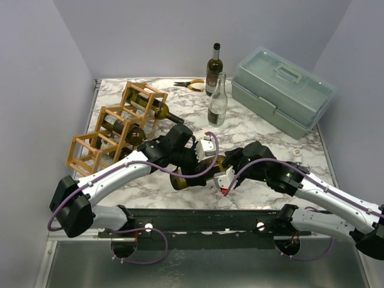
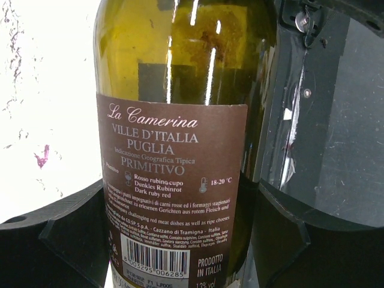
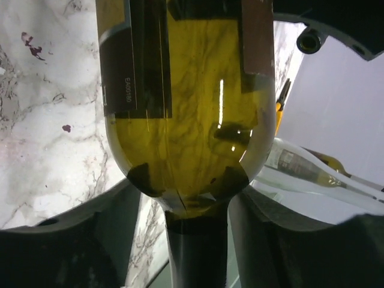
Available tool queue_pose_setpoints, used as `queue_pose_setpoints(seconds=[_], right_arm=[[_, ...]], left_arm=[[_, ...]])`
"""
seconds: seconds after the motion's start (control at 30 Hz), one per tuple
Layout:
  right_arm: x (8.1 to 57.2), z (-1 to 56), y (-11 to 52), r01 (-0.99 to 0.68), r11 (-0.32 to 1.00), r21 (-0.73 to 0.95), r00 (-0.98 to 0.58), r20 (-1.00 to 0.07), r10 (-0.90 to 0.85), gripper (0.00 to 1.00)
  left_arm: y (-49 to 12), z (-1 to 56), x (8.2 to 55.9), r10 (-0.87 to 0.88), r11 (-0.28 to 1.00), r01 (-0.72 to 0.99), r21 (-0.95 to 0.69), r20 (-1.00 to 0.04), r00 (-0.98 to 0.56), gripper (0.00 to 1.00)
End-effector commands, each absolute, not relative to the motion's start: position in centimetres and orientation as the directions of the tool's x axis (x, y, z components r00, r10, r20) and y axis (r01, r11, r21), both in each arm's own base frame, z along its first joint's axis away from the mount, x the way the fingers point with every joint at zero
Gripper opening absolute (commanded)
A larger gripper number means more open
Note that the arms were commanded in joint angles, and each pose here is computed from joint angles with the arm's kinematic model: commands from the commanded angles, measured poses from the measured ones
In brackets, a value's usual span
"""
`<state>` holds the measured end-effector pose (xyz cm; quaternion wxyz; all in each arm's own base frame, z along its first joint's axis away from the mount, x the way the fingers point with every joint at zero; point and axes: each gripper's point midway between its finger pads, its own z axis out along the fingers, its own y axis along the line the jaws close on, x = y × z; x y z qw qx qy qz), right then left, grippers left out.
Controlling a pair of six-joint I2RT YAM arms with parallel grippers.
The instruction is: Put the wine bottle on the wine rack
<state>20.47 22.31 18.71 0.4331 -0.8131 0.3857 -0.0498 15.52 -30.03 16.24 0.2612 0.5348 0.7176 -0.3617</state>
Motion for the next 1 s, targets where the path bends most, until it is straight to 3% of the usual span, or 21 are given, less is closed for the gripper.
queue_pose_setpoints(seconds=[0.0,0.1,0.23,0.33,0.4,0.43,0.5,0.57,0.63,0.7,0.97], right_arm=[[21.1,17.8,21.8,-0.536,-0.363,-0.762,0.708,-0.171,-0.686,0.54],[21.4,17.7,21.3,-0.523,-0.374,-0.765,0.702,-0.138,-0.699,0.38],[21.4,17.2,20.9,-0.51,-0.397,-0.763,0.707,-0.11,-0.698,0.27],[21.1,17.3,21.3,-0.518,-0.395,-0.759,0.717,-0.133,-0.684,0.01],[20.6,17.5,21.7,-0.539,-0.374,-0.755,0.716,-0.178,-0.675,0.0],[20.2,17.5,22.0,-0.556,-0.365,-0.747,0.716,-0.207,-0.667,0.0],[19.6,17.4,22.1,-0.59,-0.351,-0.727,0.705,-0.253,-0.662,0.0],[19.1,17.3,22.3,-0.634,-0.319,-0.704,0.679,-0.309,-0.667,0.0],[18.6,17.4,22.6,-0.674,-0.29,-0.68,0.652,-0.363,-0.666,0.0],[18.1,17.4,22.8,-0.71,-0.261,-0.654,0.624,-0.414,-0.663,0.0],[17.1,17.3,23.4,-0.793,-0.18,-0.582,0.536,-0.526,-0.66,0.0]], left_arm=[[-32.2,20.7,15.6,0.468,0.065,0.981,-0.185,-0.862,-0.193,0.0],[-32.2,20.7,15.6,0.467,0.061,0.981,-0.185,-0.863,-0.192,0.0],[-32.3,21.0,15.0,0.459,0.032,0.98,-0.195,-0.869,-0.187,0.0],[-32.3,21.0,15.3,0.46,0.049,0.982,-0.185,-0.868,-0.186,0.0],[-32.2,21.2,15.9,0.461,0.088,0.981,-0.175,-0.866,-0.196,0.11],[-32.1,21.2,16.5,0.462,0.119,0.979,-0.167,-0.863,-0.203,0.29],[-32.0,21.2,17.4,0.462,0.172,0.973,-0.151,-0.86,-0.216,0.52],[-31.7,21.6,17.6,0.457,0.187,0.973,-0.133,-0.865,-0.206,0.64],[-31.3,22.2,17.5,0.449,0.185,0.977,-0.101,-0.876,-0.176,0.84],[-30.8,23.0,17.6,0.437,0.189,0.98,-0.055,-0.89,-0.135,0.94],[-28.1,26.6,17.8,0.352,0.247,0.958,0.149,-0.935,0.054,0.98]])
